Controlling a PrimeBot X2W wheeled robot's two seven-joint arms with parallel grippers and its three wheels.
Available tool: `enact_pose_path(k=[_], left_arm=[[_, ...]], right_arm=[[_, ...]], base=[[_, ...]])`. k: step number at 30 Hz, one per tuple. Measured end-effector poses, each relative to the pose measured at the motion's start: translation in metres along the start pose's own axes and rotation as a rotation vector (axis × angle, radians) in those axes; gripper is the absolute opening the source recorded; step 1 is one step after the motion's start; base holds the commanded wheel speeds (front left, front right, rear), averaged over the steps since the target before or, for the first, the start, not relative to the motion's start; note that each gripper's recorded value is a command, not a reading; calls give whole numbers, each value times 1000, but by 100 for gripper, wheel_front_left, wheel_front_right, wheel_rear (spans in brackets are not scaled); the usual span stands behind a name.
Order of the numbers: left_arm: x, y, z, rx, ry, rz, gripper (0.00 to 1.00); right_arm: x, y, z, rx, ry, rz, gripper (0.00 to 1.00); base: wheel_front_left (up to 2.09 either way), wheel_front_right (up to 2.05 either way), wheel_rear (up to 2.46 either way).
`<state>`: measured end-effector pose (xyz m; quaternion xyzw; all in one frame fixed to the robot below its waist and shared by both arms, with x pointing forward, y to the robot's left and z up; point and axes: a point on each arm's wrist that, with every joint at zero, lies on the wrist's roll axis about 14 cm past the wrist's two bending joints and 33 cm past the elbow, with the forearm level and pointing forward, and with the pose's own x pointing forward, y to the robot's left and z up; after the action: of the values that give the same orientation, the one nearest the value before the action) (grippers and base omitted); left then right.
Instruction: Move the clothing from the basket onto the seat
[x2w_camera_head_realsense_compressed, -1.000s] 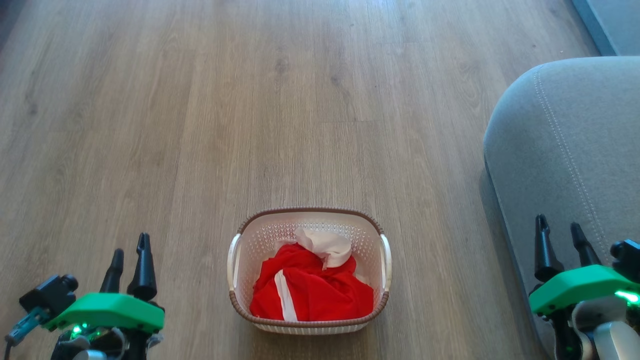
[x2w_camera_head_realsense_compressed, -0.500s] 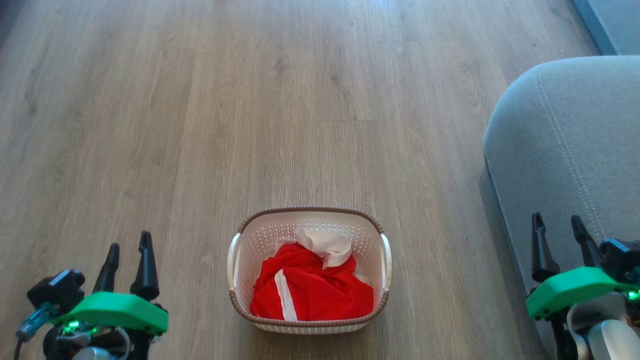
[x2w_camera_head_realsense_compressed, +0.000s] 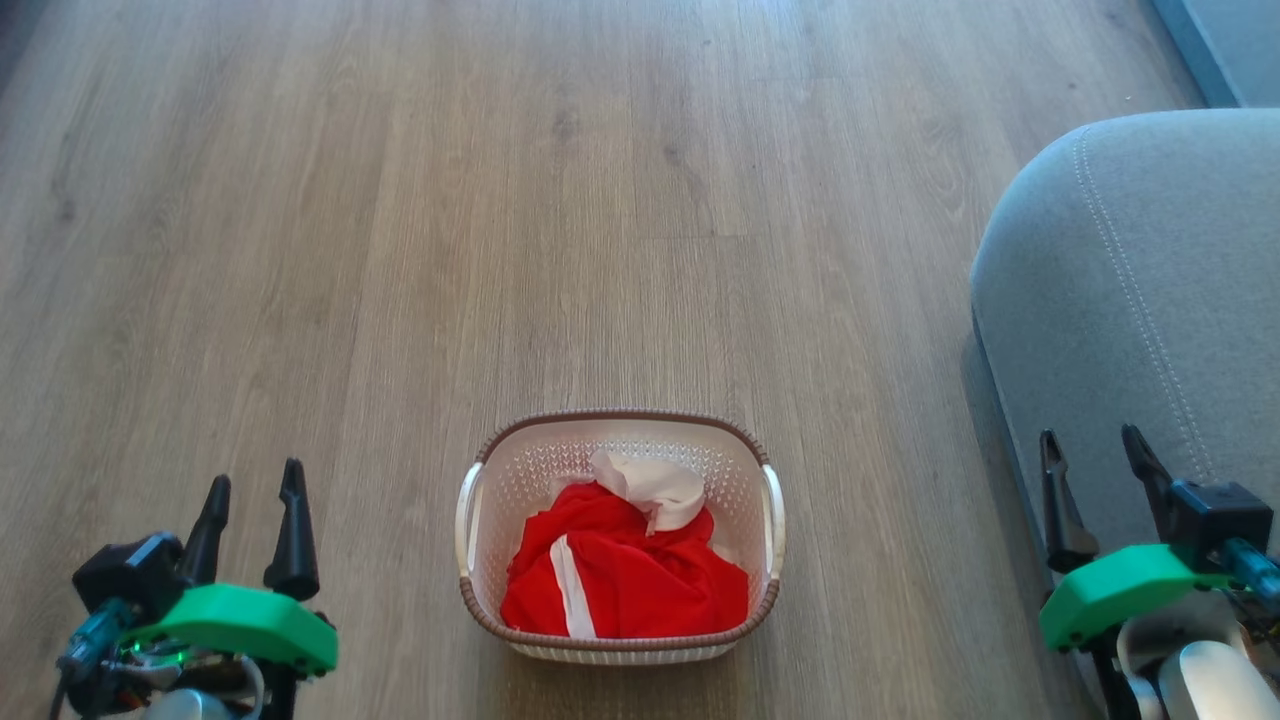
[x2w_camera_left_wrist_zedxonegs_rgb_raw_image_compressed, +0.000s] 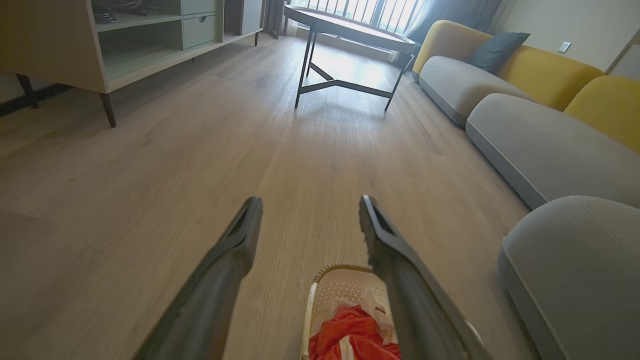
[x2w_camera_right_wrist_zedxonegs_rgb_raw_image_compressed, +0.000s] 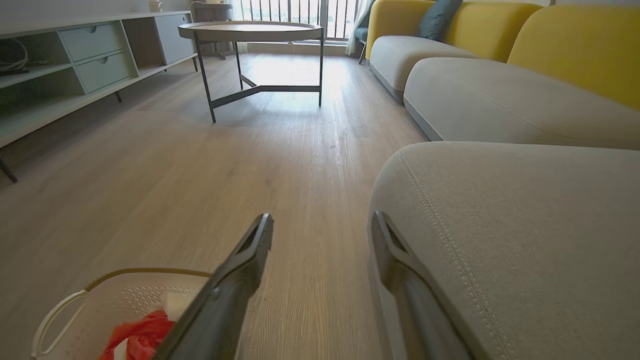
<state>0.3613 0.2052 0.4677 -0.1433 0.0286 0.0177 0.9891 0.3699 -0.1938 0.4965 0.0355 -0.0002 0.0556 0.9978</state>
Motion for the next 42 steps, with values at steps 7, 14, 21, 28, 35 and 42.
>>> enact_pose_path(k=[7, 14, 21, 28, 35, 42], left_arm=[[0, -2, 1, 92, -8, -21, 100], [1, -5, 2, 175, -14, -44, 100], [2, -7, 1, 201, -15, -61, 100], [6, -9, 3, 201, -20, -66, 100], [6, -10, 2, 202, -17, -69, 100], [8, -10, -2, 204, -4, -72, 100]], right_arm=[[0, -1, 4, 29, -32, -6, 100], [-1, 0, 5, -38, -34, 19, 100], [-1, 3, 4, -59, -33, 34, 100], [0, 3, 1, -55, -26, 35, 100], [0, 3, 1, -51, -25, 33, 100], [1, 1, -2, -46, -16, 29, 100]], base=[[0, 0, 0], [0, 0, 0], [0, 0, 0], [0, 0, 0], [0, 0, 0], [0, 0, 0]])
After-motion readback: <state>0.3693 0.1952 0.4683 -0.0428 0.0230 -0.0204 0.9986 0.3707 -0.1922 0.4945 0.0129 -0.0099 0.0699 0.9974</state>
